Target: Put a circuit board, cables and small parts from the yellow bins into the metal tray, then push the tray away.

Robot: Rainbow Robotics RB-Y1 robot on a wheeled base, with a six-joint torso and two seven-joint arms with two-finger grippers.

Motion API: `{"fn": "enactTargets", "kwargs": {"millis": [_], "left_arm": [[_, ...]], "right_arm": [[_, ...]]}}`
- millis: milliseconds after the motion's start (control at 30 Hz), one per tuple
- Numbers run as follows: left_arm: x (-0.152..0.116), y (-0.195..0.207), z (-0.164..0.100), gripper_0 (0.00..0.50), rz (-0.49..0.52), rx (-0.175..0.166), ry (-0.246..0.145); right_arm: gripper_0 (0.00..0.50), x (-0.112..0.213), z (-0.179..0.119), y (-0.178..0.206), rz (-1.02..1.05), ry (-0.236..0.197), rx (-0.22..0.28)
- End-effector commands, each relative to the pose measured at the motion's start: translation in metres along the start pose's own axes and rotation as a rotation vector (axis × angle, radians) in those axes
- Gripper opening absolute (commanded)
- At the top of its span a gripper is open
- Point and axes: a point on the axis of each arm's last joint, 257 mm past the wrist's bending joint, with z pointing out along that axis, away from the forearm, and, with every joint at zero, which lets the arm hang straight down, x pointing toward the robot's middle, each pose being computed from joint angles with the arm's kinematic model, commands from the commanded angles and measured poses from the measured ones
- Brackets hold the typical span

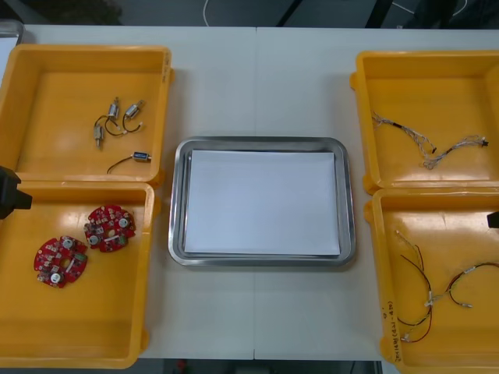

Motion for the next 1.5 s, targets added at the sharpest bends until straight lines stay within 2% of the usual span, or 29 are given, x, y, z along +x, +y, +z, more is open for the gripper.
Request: {"fn": "enactTargets", "kwargs": {"millis": [33,1500], "left_arm": [[-0.0035,0.0136,-0.0134,0.5,0.096,-0.046,-0.02],[-0.0035,0.0136,-0.0134,0.5,0.096,-0.046,-0.02]], "right_arm": [[0.5,-0.0036,-0.0148,-0.0139,-0.028,-0.025,0.044],[0.5,-0.0036,-0.0148,-0.0139,-0.028,-0.025,0.044]]}}
